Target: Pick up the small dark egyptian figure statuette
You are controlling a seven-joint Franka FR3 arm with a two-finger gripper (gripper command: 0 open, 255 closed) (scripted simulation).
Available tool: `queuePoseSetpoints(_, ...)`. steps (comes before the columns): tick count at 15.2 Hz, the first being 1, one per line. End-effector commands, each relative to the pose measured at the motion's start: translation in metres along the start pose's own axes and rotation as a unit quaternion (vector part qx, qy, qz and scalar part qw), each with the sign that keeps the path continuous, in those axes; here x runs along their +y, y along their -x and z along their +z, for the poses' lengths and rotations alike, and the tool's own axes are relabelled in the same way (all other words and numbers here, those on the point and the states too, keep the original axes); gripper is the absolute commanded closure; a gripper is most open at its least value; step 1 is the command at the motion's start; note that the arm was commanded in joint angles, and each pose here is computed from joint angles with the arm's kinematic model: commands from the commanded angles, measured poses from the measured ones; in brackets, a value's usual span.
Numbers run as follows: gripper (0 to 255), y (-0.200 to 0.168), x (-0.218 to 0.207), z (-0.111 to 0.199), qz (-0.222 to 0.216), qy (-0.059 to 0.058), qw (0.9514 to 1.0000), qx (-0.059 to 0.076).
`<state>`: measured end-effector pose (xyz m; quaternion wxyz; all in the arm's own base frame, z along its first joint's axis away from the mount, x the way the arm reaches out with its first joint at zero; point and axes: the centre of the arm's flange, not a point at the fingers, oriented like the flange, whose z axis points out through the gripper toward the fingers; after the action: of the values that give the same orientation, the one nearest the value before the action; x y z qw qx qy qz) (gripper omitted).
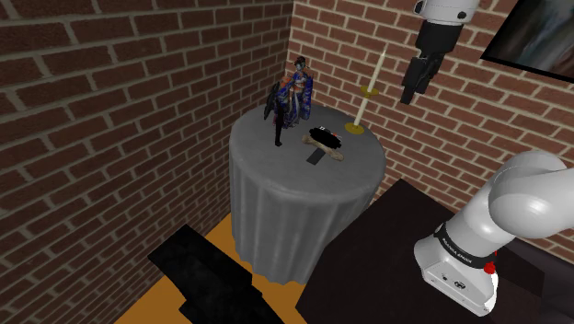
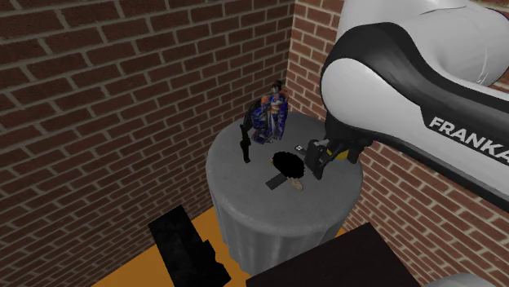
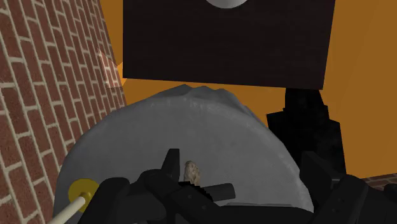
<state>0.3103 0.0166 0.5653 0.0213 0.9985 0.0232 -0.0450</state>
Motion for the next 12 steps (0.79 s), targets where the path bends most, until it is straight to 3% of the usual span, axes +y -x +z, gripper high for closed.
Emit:
queuePoseSetpoints(1, 0, 0.0, 0.0, 0.0, 0.0, 0.0, 1.0, 0.0)
queuePoseSetpoints(12, 0, -0.125, -0.003, 0.055, -0.039, -0.02, 0.9986, 0.031)
